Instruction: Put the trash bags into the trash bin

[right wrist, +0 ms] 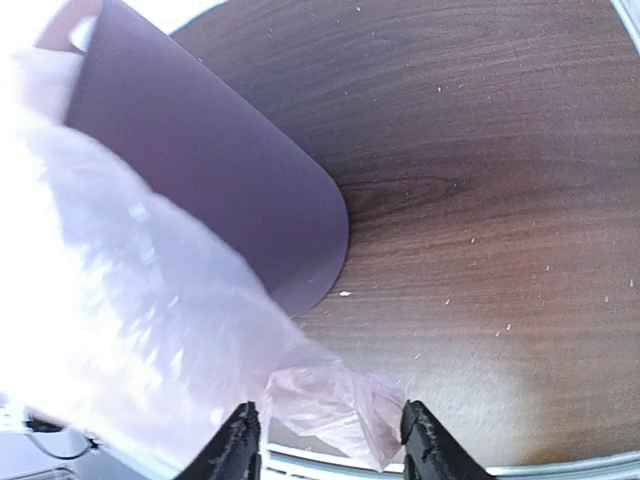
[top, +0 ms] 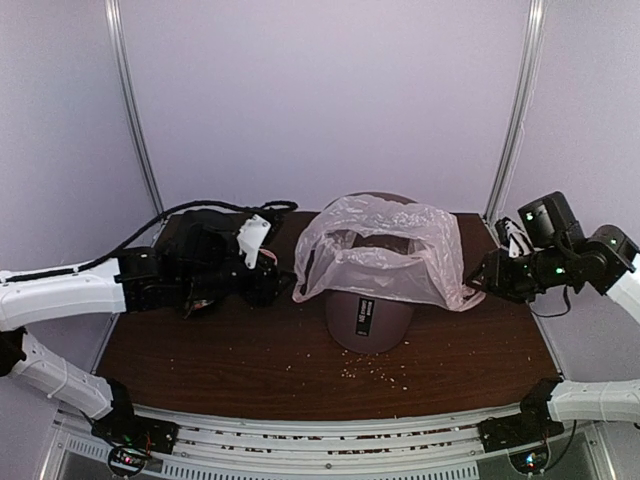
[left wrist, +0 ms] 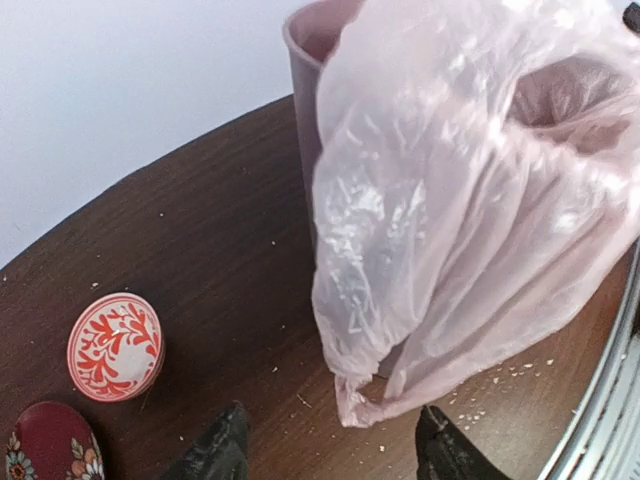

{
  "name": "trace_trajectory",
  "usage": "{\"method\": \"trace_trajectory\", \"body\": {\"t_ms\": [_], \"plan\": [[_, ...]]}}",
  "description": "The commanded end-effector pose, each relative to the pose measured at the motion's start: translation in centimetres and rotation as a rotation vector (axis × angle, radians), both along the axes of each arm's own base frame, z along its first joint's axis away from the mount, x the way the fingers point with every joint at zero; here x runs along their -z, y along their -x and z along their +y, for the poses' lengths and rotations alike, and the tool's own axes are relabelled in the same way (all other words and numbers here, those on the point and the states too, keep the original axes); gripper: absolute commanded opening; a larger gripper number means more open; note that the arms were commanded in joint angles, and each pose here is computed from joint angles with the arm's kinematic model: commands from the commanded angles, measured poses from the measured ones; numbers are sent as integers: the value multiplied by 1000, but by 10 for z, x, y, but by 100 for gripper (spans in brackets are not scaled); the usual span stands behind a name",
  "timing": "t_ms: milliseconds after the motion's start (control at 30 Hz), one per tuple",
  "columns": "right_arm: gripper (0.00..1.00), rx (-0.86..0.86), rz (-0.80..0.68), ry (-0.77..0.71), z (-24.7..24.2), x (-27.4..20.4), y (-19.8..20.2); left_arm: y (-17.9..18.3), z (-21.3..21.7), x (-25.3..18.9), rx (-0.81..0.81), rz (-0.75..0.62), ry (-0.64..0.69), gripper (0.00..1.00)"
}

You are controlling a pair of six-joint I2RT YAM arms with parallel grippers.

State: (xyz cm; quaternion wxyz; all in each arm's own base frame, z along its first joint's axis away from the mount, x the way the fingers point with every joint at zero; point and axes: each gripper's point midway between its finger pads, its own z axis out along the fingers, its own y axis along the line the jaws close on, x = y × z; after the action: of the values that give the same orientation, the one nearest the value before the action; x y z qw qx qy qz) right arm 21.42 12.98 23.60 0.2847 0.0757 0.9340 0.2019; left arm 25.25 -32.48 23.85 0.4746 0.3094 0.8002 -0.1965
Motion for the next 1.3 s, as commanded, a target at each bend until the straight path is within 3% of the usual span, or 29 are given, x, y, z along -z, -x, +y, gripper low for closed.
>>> {"method": "trace_trajectory", "body": {"t_ms": [0,133,267,400,733,1000,1267], "plan": [[51,39,46,-57,-12,-22,28,20,26,-31,24,-20,16,73],[60,16,-28,-121,-10,-59,33,25,29,-56,61,-72,22,83],[64,-78,-132,-123,-2,-83,28,11,6,-69,79,-94,22,84],[63,-152,-157,-49,8,-70,13,-11,-19,-64,59,-82,-1,83],[67,-273,-221,-13,36,-65,-18,-44,-38,-58,47,-90,22,66],[69,-353,-242,-7,45,-64,-9,-55,-41,-54,28,-113,7,56],[70,-378,-257,14,47,-61,-3,-60,-47,-66,25,-131,25,39]]}}
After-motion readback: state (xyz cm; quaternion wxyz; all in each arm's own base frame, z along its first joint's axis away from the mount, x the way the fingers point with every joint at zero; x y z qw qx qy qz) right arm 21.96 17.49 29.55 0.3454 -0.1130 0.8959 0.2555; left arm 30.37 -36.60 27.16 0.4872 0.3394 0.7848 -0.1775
